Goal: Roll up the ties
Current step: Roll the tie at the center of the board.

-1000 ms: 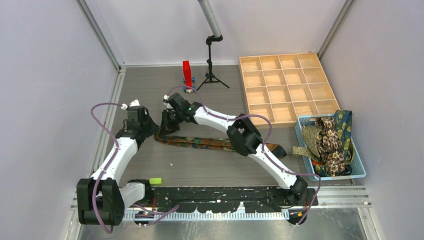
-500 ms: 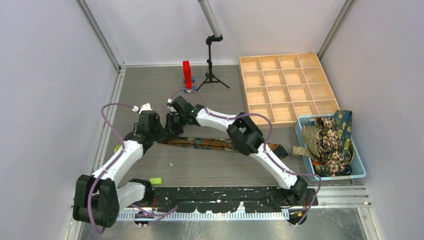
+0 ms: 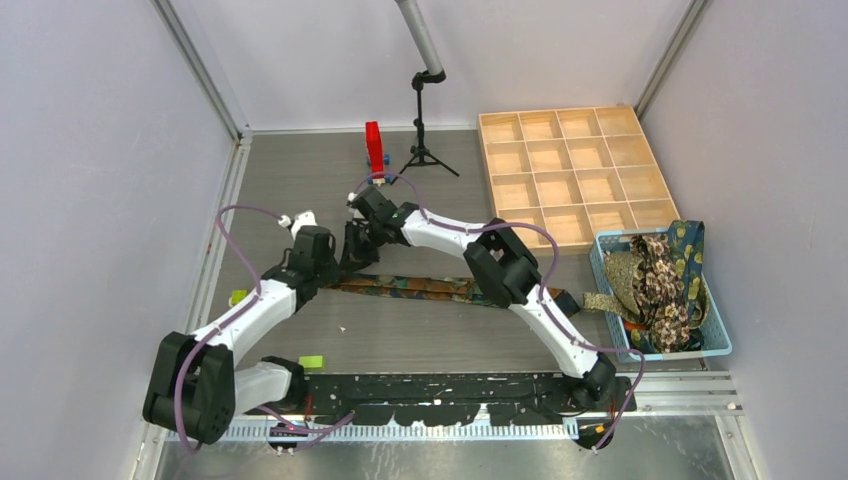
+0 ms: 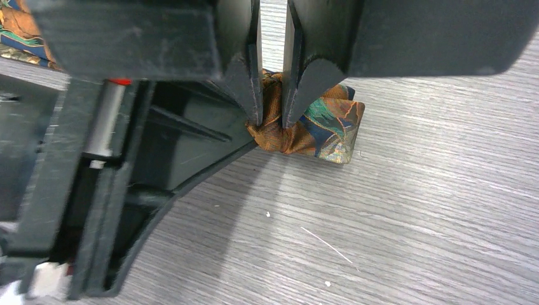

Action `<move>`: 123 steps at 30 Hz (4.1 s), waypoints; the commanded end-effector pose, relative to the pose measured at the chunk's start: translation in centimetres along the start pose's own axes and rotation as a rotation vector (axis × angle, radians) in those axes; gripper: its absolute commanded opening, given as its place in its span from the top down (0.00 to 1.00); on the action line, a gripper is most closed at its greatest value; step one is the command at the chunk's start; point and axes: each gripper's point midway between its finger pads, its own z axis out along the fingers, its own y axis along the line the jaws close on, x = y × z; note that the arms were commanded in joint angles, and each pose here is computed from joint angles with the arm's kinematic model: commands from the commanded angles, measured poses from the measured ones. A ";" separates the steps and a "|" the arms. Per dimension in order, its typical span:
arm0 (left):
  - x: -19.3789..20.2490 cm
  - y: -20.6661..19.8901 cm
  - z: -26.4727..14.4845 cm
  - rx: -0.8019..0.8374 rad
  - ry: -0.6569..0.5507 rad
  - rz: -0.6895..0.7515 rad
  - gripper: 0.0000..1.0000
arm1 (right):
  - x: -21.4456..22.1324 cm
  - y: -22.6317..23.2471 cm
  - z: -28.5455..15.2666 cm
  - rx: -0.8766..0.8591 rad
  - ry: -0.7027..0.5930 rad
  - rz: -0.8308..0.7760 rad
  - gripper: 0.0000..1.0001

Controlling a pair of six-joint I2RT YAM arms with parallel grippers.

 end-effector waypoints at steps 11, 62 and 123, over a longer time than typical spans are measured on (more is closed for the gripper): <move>1.4 -0.8 0.5 -0.004 0.055 -0.003 0.79 | -4.0 3.4 -8.6 0.015 -0.147 -0.080 0.90; 5.4 4.5 -2.4 -0.253 0.160 -0.182 0.82 | 0.5 4.8 -4.1 0.052 0.001 -0.234 0.71; 2.7 4.8 0.4 -0.242 0.017 -0.276 0.85 | 0.5 9.5 -6.3 -0.039 -0.054 -0.252 0.74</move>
